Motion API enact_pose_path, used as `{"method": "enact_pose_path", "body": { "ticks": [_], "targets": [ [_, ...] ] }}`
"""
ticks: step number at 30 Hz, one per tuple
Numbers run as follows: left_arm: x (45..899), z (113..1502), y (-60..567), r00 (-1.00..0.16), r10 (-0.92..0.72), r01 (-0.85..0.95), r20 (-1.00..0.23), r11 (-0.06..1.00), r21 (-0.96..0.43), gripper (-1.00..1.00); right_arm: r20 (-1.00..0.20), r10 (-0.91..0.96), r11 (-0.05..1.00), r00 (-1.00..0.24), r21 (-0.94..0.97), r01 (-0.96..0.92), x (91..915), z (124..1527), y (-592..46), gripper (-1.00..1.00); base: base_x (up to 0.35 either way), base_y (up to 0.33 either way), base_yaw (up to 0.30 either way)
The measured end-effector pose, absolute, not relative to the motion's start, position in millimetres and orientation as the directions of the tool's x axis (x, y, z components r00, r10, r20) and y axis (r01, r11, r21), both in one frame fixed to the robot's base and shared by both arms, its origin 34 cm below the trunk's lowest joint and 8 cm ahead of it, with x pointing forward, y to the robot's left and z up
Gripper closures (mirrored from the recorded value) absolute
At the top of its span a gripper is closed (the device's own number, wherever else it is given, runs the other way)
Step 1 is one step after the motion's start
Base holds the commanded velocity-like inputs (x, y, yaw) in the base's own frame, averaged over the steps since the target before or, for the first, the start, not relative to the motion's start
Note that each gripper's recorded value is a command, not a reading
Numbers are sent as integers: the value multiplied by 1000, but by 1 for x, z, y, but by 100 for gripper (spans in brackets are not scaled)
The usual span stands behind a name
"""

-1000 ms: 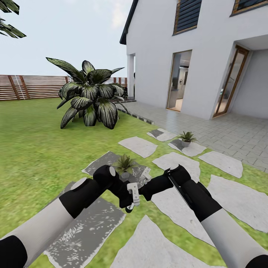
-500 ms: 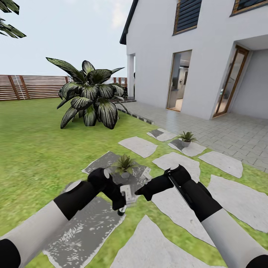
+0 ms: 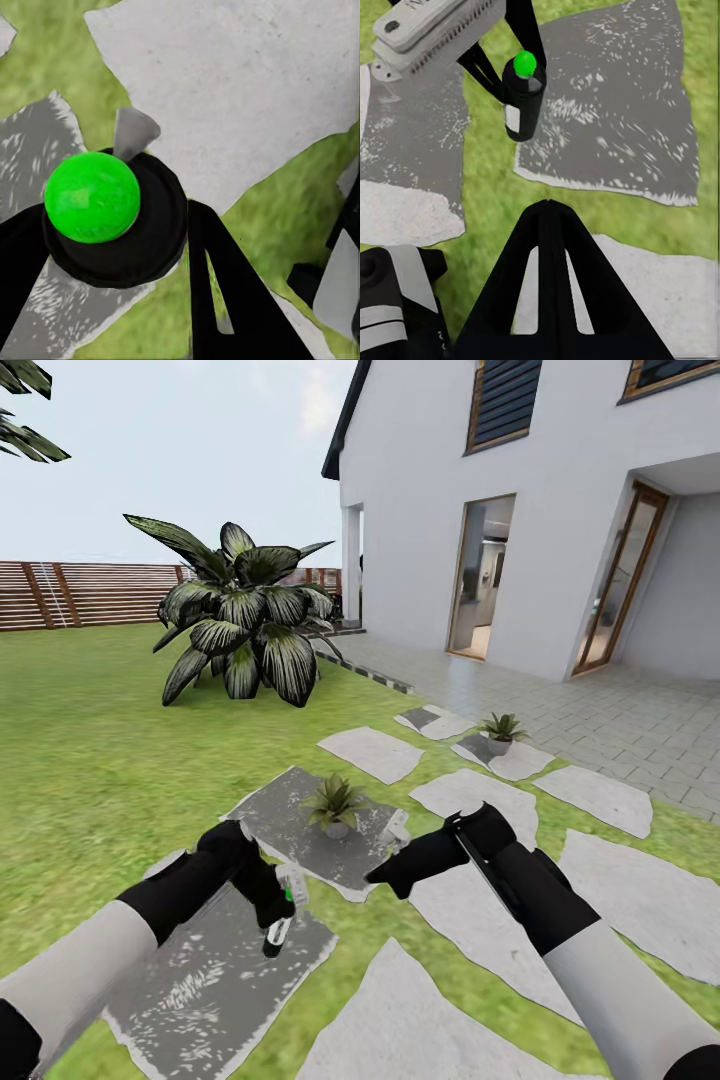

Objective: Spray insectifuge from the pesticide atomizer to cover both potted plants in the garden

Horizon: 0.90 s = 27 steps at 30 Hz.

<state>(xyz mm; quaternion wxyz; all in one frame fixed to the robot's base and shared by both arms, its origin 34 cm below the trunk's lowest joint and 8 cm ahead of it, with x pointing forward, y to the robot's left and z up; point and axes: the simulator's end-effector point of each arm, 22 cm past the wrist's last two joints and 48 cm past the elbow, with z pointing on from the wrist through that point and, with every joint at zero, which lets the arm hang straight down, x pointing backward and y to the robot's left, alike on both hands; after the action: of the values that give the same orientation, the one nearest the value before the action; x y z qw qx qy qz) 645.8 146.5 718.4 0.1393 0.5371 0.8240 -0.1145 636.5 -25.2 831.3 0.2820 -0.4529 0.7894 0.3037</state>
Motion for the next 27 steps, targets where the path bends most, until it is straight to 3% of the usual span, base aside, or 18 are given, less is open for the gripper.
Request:
{"method": "enact_pose_path", "body": {
  "ticks": [2,3,6,9,13,16,22,27],
  "targets": [
    [661,734,151,-431,803,890,-412,453,-48,100,-717,-545,411,-435,224,-884,638,830,-27,100,0,0,0],
    [669,742,154,-454,774,875,-442,482,-54,100,-715,-544,415,-439,225,-882,638,829,-29,-100,0,0,0],
    [696,769,169,-521,663,811,-537,580,-71,100,-688,-543,468,-482,229,-853,647,810,-41,-100,0,0,0],
    [739,791,213,-583,519,672,-625,741,-11,100,-579,-525,678,-624,159,-718,680,742,-99,-100,0,0,0],
    [771,804,266,-620,391,492,-680,869,52,100,-522,-513,810,-681,-32,-586,710,684,-170,-100,0,0,0],
    [782,798,307,-654,328,356,-682,929,105,100,-530,-484,868,-696,-193,-457,730,655,-228,-100,0,0,0],
    [781,758,347,-746,233,147,-624,971,187,100,-574,-182,981,-798,-53,-186,723,624,-277,-100,0,0,0],
    [778,747,343,-764,206,117,-611,976,183,100,-579,-85,996,-811,-59,-62,722,621,-303,-100,0,0,0]
  ]
}}
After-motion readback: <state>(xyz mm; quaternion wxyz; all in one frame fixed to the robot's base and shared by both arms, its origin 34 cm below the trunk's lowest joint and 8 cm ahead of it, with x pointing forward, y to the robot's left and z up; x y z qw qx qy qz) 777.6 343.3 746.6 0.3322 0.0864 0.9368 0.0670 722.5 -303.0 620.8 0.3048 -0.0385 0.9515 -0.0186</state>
